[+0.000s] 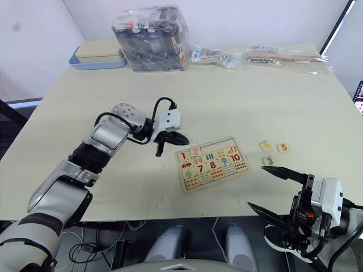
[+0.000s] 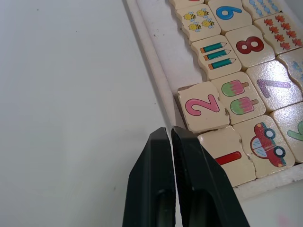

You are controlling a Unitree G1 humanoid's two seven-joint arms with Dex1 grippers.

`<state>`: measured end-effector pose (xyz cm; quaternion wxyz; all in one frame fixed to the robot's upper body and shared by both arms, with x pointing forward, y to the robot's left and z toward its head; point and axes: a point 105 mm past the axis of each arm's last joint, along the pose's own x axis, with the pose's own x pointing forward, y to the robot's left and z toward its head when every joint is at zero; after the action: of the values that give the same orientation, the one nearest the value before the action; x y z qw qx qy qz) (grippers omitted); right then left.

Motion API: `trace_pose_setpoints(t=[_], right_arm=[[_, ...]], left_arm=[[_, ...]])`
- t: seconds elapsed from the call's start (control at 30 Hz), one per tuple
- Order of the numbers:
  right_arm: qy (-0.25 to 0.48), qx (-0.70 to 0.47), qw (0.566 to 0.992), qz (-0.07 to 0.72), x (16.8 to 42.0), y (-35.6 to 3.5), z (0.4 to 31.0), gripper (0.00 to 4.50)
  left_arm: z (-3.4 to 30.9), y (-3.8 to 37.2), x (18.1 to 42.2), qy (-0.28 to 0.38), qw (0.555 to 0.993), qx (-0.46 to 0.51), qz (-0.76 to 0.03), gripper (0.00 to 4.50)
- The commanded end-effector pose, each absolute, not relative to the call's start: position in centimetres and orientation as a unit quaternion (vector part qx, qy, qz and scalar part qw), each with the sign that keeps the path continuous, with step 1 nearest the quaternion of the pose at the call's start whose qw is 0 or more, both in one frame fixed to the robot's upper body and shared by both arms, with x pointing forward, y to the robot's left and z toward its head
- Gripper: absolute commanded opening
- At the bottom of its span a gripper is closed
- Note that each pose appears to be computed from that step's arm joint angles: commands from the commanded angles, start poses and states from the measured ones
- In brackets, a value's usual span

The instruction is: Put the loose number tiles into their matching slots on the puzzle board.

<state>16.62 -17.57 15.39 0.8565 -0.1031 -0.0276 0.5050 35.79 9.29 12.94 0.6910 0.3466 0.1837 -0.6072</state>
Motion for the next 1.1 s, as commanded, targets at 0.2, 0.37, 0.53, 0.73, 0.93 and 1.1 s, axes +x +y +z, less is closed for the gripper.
trace_pose_setpoints(t=[0.2,0.37,0.53,0.73,0.93,1.1], right_arm=[[-0.043,-0.119,0.852,0.507,16.48,-17.4,16.1,4.5],[-0.043,-0.118,0.853,0.507,16.49,-17.38,16.06,4.5],[-0.043,-0.117,0.853,0.506,16.45,-17.38,15.99,4.5],[-0.043,-0.116,0.854,0.506,16.38,-17.35,15.96,4.5],[-0.042,-0.116,0.854,0.505,16.33,-17.36,15.93,4.5],[-0.042,-0.116,0.855,0.504,16.27,-17.35,15.91,4.5]], left_arm=[[13.43,8.89,35.88,0.168,0.693,0.357,-0.603,0.04],[13.28,8.76,35.89,0.169,0.691,0.361,-0.603,0.04],[13.24,8.71,35.86,0.17,0.69,0.362,-0.603,0.04],[13.19,8.59,35.73,0.172,0.687,0.363,-0.605,0.04],[13.11,8.44,35.61,0.174,0.684,0.364,-0.608,0.04],[13.02,8.5,35.55,0.176,0.682,0.365,-0.609,0.04]])
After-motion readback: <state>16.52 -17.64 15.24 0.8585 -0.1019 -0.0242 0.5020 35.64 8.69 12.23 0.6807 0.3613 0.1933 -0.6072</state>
